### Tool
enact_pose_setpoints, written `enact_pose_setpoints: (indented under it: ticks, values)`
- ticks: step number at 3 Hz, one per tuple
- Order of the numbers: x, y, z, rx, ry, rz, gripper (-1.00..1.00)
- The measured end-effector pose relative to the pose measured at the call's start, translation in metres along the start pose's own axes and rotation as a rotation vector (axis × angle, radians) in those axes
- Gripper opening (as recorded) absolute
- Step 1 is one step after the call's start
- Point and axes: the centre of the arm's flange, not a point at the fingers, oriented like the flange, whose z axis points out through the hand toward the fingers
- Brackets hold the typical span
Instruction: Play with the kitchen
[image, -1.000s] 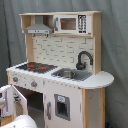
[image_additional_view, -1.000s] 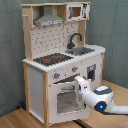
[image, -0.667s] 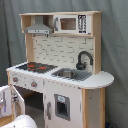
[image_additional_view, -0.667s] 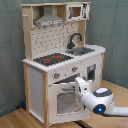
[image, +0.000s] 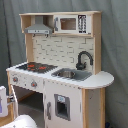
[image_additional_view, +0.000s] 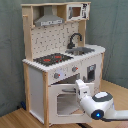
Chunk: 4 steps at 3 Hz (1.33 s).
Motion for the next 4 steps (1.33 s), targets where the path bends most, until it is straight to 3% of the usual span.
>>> enact_pose_setpoints:
  ticks: [2, 3, 4]
  values:
    - [0.0, -0.008, -0.018, -0.071, -0.034, 0.005, -1.0]
    - [-0.003, -0.009, -0.02, -0.077, -0.04, 0.005, 1.0]
    - [-0.006, -0.01, -0.023, -0.083, -0.046, 0.005, 1.0]
